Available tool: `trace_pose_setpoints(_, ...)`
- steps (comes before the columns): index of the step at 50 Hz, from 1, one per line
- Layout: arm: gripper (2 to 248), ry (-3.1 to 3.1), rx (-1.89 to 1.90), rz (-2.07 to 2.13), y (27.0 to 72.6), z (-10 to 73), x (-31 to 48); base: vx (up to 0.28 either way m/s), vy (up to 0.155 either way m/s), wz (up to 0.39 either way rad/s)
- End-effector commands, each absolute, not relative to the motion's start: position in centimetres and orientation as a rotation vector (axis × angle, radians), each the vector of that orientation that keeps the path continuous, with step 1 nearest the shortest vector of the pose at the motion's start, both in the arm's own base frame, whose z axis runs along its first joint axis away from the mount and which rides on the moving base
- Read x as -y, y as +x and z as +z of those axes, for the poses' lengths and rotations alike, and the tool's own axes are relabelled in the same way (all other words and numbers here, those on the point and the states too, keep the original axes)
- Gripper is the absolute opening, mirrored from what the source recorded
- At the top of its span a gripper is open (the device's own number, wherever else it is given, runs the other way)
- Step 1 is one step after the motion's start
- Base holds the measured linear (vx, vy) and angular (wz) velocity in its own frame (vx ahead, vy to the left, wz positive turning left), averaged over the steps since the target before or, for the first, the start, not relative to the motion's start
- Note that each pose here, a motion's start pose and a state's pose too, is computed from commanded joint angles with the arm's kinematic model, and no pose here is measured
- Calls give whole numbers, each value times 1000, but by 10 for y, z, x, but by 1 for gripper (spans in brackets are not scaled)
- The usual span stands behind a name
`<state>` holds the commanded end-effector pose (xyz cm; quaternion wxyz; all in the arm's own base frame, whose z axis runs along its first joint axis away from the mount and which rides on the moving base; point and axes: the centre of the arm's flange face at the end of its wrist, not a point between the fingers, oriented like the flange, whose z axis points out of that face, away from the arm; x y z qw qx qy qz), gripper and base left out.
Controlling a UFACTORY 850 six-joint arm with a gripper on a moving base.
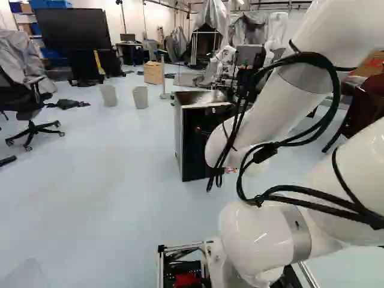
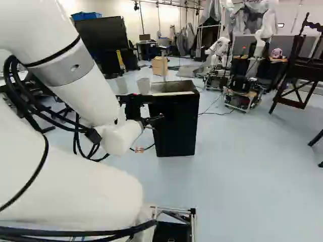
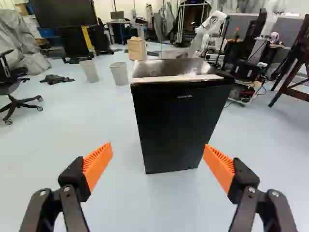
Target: Grab a drink from the fridge
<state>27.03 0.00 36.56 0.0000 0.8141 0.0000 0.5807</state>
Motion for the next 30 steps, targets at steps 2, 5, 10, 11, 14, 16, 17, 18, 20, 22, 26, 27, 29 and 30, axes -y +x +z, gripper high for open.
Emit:
trace_pose_setpoints(2, 247, 2558, 0, 1824, 270, 366, 0, 0, 0, 0)
trace_pose_setpoints(5, 247, 2558, 0, 1824, 270, 366, 0, 0, 0, 0)
trace_pose_setpoints(10, 247, 2558, 0, 1824, 270, 366, 0, 0, 0, 0)
trace_pose_setpoints(11, 247, 2558, 0, 1824, 270, 366, 0, 0, 0, 0)
trace_pose_setpoints(14, 247, 2558, 0, 1824, 270, 366, 0, 3, 0, 15)
trace_pose_setpoints(16, 247, 2558, 0, 1824, 270, 366, 0, 17, 2, 86)
trace_pose_setpoints(17, 247, 2558, 0, 1824, 270, 366, 0, 15, 6, 36)
trace_pose_setpoints(18, 247, 2558, 0, 1824, 270, 366, 0, 0, 0, 0)
trace_pose_setpoints(20, 247, 2558, 0, 1824, 270, 366, 0, -1, 4, -47)
trace_pose_setpoints(22, 247, 2558, 0, 1824, 270, 366, 0, -12, 8, -46)
trace_pose_setpoints(26, 247, 2558, 0, 1824, 270, 366, 0, -4, 1, -9)
trace_pose_setpoints(27, 247, 2558, 0, 1824, 270, 366, 0, 0, 0, 0)
trace_pose_setpoints(29, 247, 2558, 0, 1824, 270, 366, 0, 10, 2, 7)
trace_pose_setpoints(30, 247, 2558, 0, 1824, 270, 366, 0, 0, 0, 0)
